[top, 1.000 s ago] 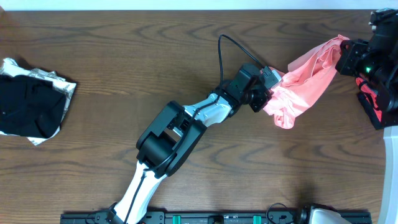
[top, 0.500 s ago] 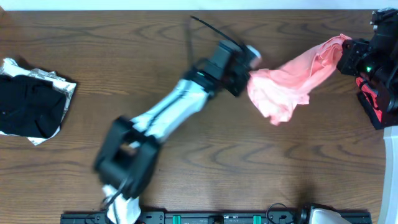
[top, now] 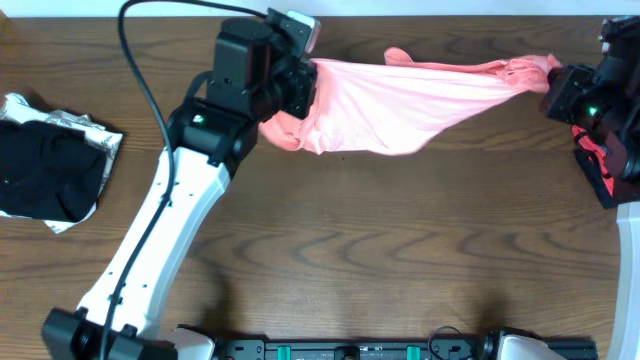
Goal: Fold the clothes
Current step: 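Stretch the shirt between both grippers, pulling left gripper leftward, then lay the shirt down on the table center and release, then grasp the shirt's left and right edges with both grippers, then pull the shirt edges outward with both grippers to spread it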
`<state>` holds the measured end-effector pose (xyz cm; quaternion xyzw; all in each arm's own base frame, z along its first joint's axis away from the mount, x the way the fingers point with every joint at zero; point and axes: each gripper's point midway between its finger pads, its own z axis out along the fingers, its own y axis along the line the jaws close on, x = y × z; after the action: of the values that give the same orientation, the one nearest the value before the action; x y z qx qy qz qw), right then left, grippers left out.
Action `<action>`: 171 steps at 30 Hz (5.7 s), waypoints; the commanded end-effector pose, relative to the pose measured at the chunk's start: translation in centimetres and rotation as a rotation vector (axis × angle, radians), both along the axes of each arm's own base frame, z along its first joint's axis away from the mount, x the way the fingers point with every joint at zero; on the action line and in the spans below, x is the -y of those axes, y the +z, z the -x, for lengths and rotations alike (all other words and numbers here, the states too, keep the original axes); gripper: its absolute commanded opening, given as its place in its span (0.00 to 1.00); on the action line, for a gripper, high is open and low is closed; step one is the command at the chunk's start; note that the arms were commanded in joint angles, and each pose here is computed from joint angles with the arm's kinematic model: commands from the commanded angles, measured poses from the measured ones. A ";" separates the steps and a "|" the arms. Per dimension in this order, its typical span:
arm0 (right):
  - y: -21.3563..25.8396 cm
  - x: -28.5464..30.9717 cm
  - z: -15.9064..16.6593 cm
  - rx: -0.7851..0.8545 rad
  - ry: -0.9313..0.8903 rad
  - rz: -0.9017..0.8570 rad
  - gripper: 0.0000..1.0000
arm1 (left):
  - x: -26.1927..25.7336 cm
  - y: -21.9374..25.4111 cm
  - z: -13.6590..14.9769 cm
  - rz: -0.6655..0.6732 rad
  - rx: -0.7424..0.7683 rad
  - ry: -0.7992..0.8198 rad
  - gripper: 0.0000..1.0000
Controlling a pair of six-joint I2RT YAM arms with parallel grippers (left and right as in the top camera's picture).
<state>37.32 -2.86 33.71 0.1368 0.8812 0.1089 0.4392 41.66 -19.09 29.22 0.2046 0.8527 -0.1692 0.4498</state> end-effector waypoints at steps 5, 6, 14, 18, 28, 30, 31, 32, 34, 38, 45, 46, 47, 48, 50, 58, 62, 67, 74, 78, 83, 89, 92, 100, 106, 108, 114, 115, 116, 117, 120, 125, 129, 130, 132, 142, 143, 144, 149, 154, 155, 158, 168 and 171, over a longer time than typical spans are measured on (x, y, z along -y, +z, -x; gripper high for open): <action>-4.1 1.1 0.3 -0.181 -0.114 -0.071 0.01 | -4.9 0.8 1.4 -0.111 -0.021 0.183 0.06; -4.8 1.1 0.2 -0.205 -0.116 -0.073 0.01 | -5.4 0.6 1.5 -0.127 -0.029 0.199 0.06; -7.2 1.6 -2.0 -0.247 -0.120 -0.074 0.01 | -6.8 0.0 0.7 -0.176 -0.027 0.267 0.06; -7.2 2.1 -4.8 -0.178 -0.114 -0.057 0.01 | -7.0 0.9 -2.6 -0.194 0.091 0.283 0.06; -5.5 3.8 -11.0 0.039 -0.132 -0.014 0.01 | -7.7 -1.5 -11.3 -0.217 0.263 0.309 0.06; -6.7 4.4 -10.6 -0.010 -0.149 0.001 0.01 | -7.8 -3.2 -11.0 -0.236 0.206 0.300 0.06; -7.6 4.7 -10.2 -0.046 -0.158 0.010 0.01 | -7.7 -4.1 -10.5 -0.243 0.166 0.289 0.06; -8.7 5.2 -9.4 -0.102 -0.182 0.022 0.01 | -7.5 -5.2 -9.7 -0.241 0.110 0.273 0.06; -10.8 6.5 -7.3 -0.222 -0.245 0.061 0.01 | -6.5 -7.1 -7.5 -0.218 -0.015 0.222 0.06; -13.9 9.0 -2.5 -0.450 -0.351 0.149 0.01 | -3.0 -9.5 -1.9 -0.105 -0.262 0.054 0.06; -16.0 10.1 3.2 -0.683 -0.389 0.144 0.17 | 0.7 -11.2 7.4 -0.028 -0.607 -0.139 0.06; -16.1 10.2 3.7 -0.705 -0.386 0.144 0.25 | 0.7 -11.6 8.3 -0.038 -0.648 -0.139 0.06; -16.3 10.3 4.3 -0.728 -0.380 0.146 0.28 | 0.6 -12.0 9.6 -0.054 -0.702 -0.141 0.06; -16.4 10.2 4.8 -0.750 -0.375 0.147 0.30 | 0.5 -12.3 10.9 -0.072 -0.750 -0.145 0.06; -16.5 10.1 5.4 -0.777 -0.365 0.148 0.37 | 0.4 -12.7 13.1 -0.105 -0.835 -0.156 0.12; -16.6 9.4 5.1 -0.770 -0.334 0.120 0.20 | 0.2 -13.0 15.4 -0.143 -0.920 -0.167 0.52; -16.8 6.8 4.3 -0.747 -0.151 0.064 0.13 | -0.3 -13.2 15.6 -0.168 -0.924 -0.157 0.53; -17.1 2.6 3.5 -0.714 0.076 0.003 0.03 | -3.3 -14.2 12.2 -0.341 -0.778 -0.009 0.52; -20.2 -3.3 4.0 -0.752 0.273 0.043 0.01 | -4.7 -13.0 4.9 -0.388 -0.486 0.159 0.53; -23.0 -6.3 5.3 -0.790 0.351 0.062 0.01 | -4.8 -13.6 2.8 -0.362 -0.454 0.184 0.54; -26.7 -8.9 6.4 -0.799 0.397 0.077 0.01 | -5.6 -17.0 1.7 -0.391 -0.514 0.197 0.53; -29.1 -9.9 6.6 -0.770 0.400 0.078 0.01 | -5.3 -21.6 0.6 -0.424 -0.573 0.141 0.53; -29.7 -9.9 6.8 -0.769 0.391 0.074 0.01 | -4.4 -23.3 0.1 -0.388 -0.593 0.107 0.53; -30.1 -9.4 7.2 -0.789 0.369 0.090 0.01 | -3.8 -28.2 0.4 -0.385 -0.685 0.078 0.53; -30.7 -9.4 7.5 -0.797 0.347 0.077 0.01 | -4.1 -29.7 1.3 -0.404 -0.738 0.077 0.53; -31.1 -9.4 7.6 -0.793 0.340 0.073 0.02 | -4.1 -29.7 1.5 -0.406 -0.743 0.077 0.53; -33.5 -9.2 8.8 -0.792 0.310 0.056 0.02 | -4.6 -29.9 2.7 -0.426 -0.792 0.074 0.53; -34.1 -9.2 9.2 -0.794 0.309 0.057 0.02 | -4.7 -29.9 3.2 -0.431 -0.813 0.077 0.53; -34.3 -9.1 9.3 -0.796 0.306 0.061 0.02 | -4.8 -30.0 3.4 -0.433 -0.823 0.079 0.53; -34.7 -8.8 9.6 -0.800 0.297 0.069 0.02 | -4.9 -30.0 3.8 -0.437 -0.840 0.082 0.53; -35.6 -7.1 10.3 -0.822 0.226 0.143 0.03 | -5.5 -30.1 5.5 -0.445 -0.920 0.121 0.53; -36.0 -3.6 10.9 -0.849 0.078 0.268 0.06 | -6.6 -29.8 8.6 -0.482 -1.056 0.158 0.53; -35.9 -0.4 11.4 -0.866 -0.063 0.327 0.07 | -7.3 -29.4 10.6 -0.512 -1.140 0.170 0.52; -35.9 0.4 11.5 -0.868 -0.093 0.328 0.07 | -7.4 -29.3 11.0 -0.516 -1.157 0.178 0.52; -35.8 1.8 11.5 -0.870 -0.143 0.317 0.07 | -7.7 -29.1 11.7 -0.522 -1.194 0.204 0.53; -36.1 6.4 12.0 -0.861 -0.320 0.129 0.05 | -8.3 -27.7 15.2 -0.542 -1.360 0.271 0.48; -36.1 6.4 12.1 -0.860 -0.322 0.119 0.05 | -8.2 -27.6 15.3 -0.534 -1.366 0.268 0.47; -36.1 6.3 12.0 -0.859 -0.320 0.106 0.05 | -8.0 -27.7 15.2 -0.525 -1.367 0.265 0.46; -36.1 6.2 12.0 -0.858 -0.315 0.099 0.04 | -7.0 -28.8 12.4 -0.465 -1.247 0.264 0.45; -36.2 5.9 11.9 -0.857 -0.307 0.084 0.05 | -5.5 -29.5 9.5 -0.397 -1.125 0.195 0.53; -36.2 5.9 11.9 -0.857 -0.307 0.084 0.05 | -5.8 -29.7 8.8 -0.410 -1.091 0.207 0.53; -36.2 5.9 12.0 -0.857 -0.307 0.084 0.05 | -6.4 -29.9 7.2 -0.436 -1.018 0.240 0.53; -36.2 5.9 12.0 -0.859 -0.307 0.084 0.04 | -4.5 -29.9 6.7 -0.347 -1.006 0.144 0.53; -36.2 5.9 12.0 -0.857 -0.307 0.084 0.04 | -3.5 -29.6 8.1 -0.291 -1.072 0.106 0.32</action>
<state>27.69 -9.07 -0.53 0.2689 0.9565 -0.0625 0.0942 35.11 -14.17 -0.14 0.1012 0.9925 -0.0572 -0.0386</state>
